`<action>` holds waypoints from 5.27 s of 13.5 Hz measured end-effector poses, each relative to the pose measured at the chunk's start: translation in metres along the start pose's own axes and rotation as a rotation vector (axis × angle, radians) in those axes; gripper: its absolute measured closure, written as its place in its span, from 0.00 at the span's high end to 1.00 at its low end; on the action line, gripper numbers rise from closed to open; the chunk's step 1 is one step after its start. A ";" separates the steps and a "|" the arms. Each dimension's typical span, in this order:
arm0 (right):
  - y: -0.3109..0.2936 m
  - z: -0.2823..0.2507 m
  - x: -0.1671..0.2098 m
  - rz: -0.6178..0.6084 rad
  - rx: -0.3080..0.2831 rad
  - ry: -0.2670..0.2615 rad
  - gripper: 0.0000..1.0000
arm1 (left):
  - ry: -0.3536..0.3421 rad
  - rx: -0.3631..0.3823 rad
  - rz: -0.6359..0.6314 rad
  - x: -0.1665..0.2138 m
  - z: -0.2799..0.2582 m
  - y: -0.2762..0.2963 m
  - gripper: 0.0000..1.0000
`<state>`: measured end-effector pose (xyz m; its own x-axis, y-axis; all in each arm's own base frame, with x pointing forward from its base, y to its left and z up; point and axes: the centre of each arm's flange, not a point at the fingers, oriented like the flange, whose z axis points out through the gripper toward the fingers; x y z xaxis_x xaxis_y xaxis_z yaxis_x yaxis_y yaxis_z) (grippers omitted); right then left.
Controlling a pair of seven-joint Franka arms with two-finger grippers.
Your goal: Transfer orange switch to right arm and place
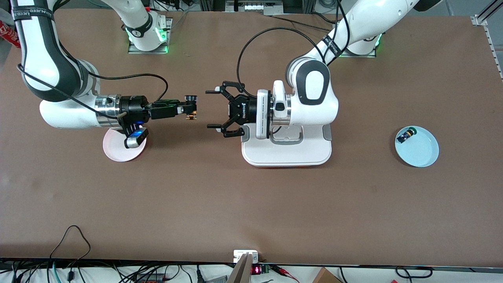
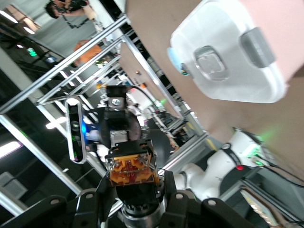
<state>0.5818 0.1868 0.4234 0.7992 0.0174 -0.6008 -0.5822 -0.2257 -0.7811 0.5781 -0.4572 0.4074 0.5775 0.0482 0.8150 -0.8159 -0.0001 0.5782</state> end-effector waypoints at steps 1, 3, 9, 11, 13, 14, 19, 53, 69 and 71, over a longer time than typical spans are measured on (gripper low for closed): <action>0.002 -0.006 -0.002 -0.009 -0.043 0.003 0.45 | -0.010 -0.005 -0.004 0.003 -0.004 -0.001 1.00; 0.006 -0.015 -0.009 -0.043 -0.134 0.011 0.45 | -0.063 -0.016 -0.001 0.007 -0.014 -0.006 1.00; 0.018 -0.048 -0.025 -0.343 -0.495 0.036 0.45 | -0.333 0.009 -0.051 0.005 -0.048 -0.024 1.00; 0.030 -0.067 -0.021 -0.462 -0.633 0.016 0.45 | -0.429 0.012 -0.117 -0.003 -0.057 -0.028 1.00; 0.042 -0.088 -0.015 -0.591 -0.787 -0.013 0.45 | -0.532 0.017 -0.241 -0.006 -0.076 -0.032 1.00; 0.047 -0.097 -0.012 -0.646 -0.874 -0.026 0.45 | -0.593 0.035 -0.298 -0.006 -0.090 -0.036 1.00; 0.060 -0.131 0.009 -0.942 -1.286 -0.143 0.45 | -0.824 0.169 -0.462 -0.006 -0.162 -0.055 1.00; 0.226 -0.152 0.102 -1.457 -1.549 -0.508 0.99 | -0.814 1.460 -0.704 0.183 -0.421 0.116 1.00; 0.065 -0.139 0.007 -0.624 -1.184 0.196 1.00 | -0.781 1.488 -0.756 0.179 -0.433 0.115 1.00; 0.057 -0.122 -0.006 -0.494 -1.188 0.221 1.00 | -0.779 1.489 -0.754 0.180 -0.433 0.116 1.00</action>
<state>0.5621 0.0549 0.4037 0.9631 0.2116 -0.1661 0.1742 -0.9611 -0.2145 0.5757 -0.0162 0.6039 0.9990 0.0392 -0.0226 0.0388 -0.9991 -0.0160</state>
